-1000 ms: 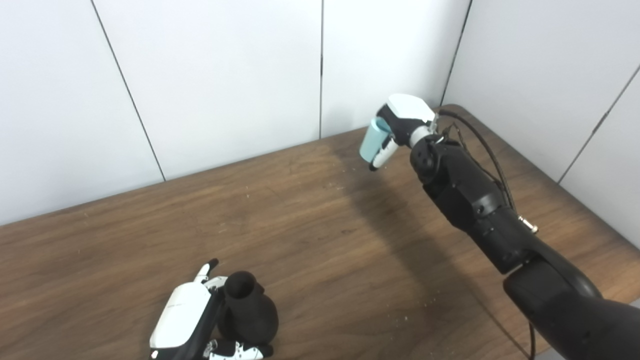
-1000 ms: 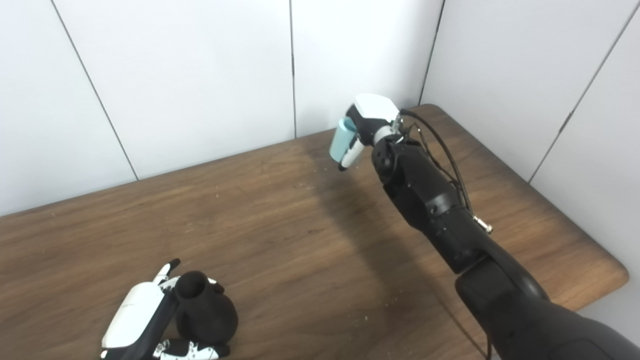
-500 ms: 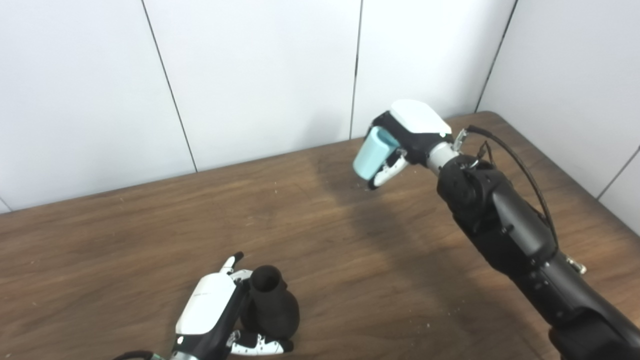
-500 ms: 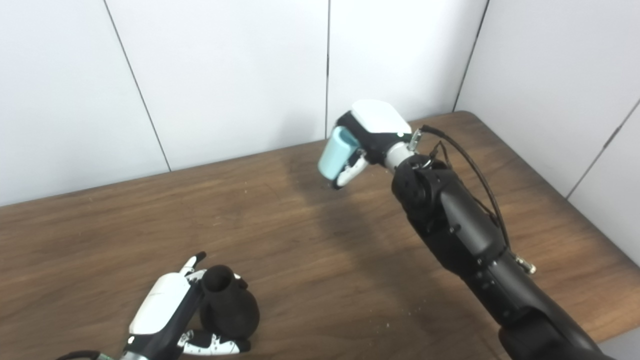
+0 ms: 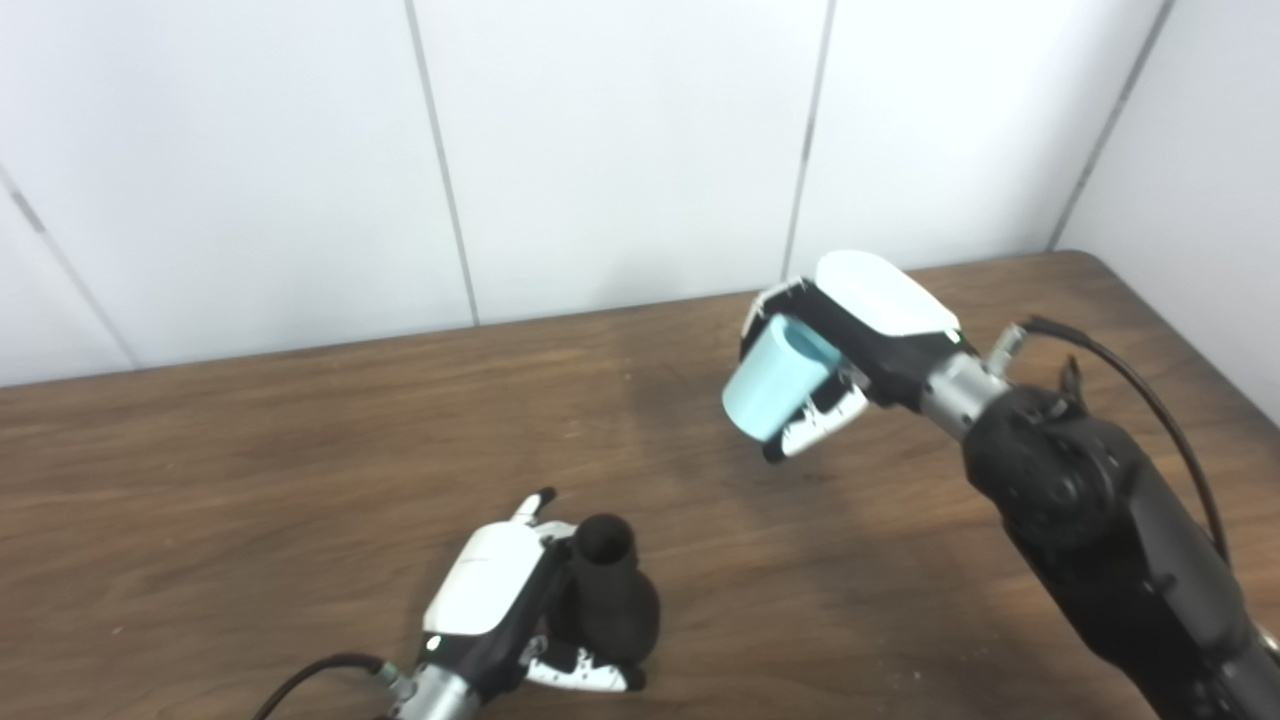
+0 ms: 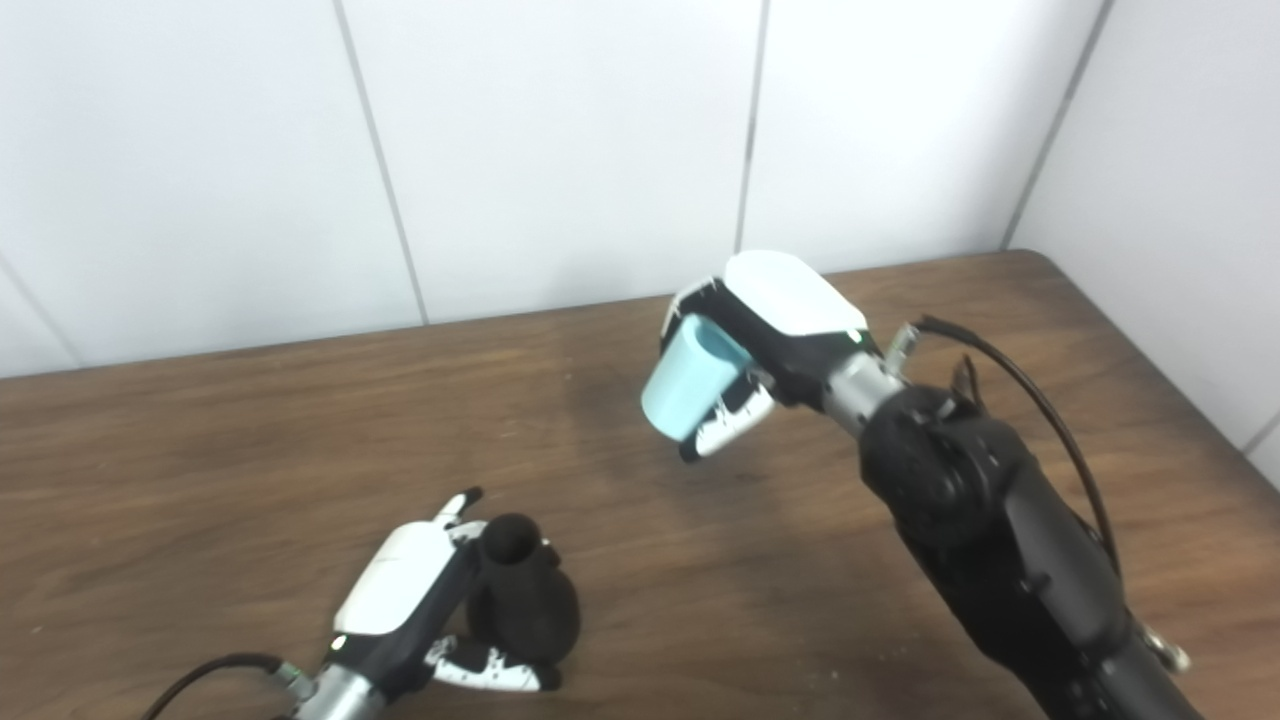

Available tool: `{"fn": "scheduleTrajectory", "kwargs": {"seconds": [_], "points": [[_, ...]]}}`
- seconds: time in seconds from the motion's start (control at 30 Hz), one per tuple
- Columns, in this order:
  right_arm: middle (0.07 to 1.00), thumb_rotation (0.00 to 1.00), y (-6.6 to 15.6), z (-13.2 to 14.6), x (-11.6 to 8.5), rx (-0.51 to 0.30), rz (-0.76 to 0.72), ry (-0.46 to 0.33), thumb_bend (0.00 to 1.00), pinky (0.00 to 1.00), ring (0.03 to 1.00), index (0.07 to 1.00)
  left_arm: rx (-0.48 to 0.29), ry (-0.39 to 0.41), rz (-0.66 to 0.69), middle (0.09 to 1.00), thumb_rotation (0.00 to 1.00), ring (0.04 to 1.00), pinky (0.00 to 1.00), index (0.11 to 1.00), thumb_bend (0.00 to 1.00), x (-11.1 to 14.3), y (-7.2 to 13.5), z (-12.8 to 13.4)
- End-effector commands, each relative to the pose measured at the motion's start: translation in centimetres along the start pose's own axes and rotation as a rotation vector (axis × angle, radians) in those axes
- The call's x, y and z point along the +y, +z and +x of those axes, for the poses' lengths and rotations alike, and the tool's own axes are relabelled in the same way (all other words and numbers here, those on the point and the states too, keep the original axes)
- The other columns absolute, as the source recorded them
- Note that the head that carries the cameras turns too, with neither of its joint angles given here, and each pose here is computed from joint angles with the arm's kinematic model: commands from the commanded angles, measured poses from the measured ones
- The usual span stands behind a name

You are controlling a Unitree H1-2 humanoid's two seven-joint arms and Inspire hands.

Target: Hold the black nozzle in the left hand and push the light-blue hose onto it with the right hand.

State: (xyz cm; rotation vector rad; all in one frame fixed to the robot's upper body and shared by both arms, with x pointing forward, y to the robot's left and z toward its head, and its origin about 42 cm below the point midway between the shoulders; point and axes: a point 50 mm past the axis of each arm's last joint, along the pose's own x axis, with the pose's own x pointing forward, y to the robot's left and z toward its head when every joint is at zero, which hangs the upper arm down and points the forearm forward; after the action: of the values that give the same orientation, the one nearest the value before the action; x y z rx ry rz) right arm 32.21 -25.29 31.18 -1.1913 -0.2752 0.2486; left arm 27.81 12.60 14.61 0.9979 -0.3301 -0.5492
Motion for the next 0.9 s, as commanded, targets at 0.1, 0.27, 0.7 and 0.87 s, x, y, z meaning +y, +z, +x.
{"fn": "scheduleTrajectory", "kwargs": {"seconds": [0.1,0.27,0.7,0.87], "points": [[0.511,0.00,2.1,-0.9,-0.6,-0.080,0.032,-0.043,0.50,0.31,0.436,0.501,0.085,-0.195,0.028,0.488,0.00,0.710,1.00,0.495,0.52,-4.1,-0.5,-1.2],[0.506,0.00,2.1,-1.6,0.1,-0.112,0.071,-0.033,0.50,0.32,0.427,0.503,0.084,-0.197,0.028,0.487,0.00,0.715,1.00,0.495,0.52,-4.4,-0.1,-0.9],[0.507,0.00,2.8,-3.7,1.7,-0.185,0.115,-0.014,0.50,0.32,0.428,0.528,0.085,-0.196,0.039,0.487,0.00,0.708,1.00,0.495,0.52,-4.7,0.4,-0.5],[0.508,0.00,3.7,-3.7,2.2,-0.209,0.108,-0.006,0.50,0.32,0.433,0.528,0.083,-0.198,0.041,0.487,0.00,0.699,1.00,0.495,0.52,-4.5,0.4,-0.3]]}}
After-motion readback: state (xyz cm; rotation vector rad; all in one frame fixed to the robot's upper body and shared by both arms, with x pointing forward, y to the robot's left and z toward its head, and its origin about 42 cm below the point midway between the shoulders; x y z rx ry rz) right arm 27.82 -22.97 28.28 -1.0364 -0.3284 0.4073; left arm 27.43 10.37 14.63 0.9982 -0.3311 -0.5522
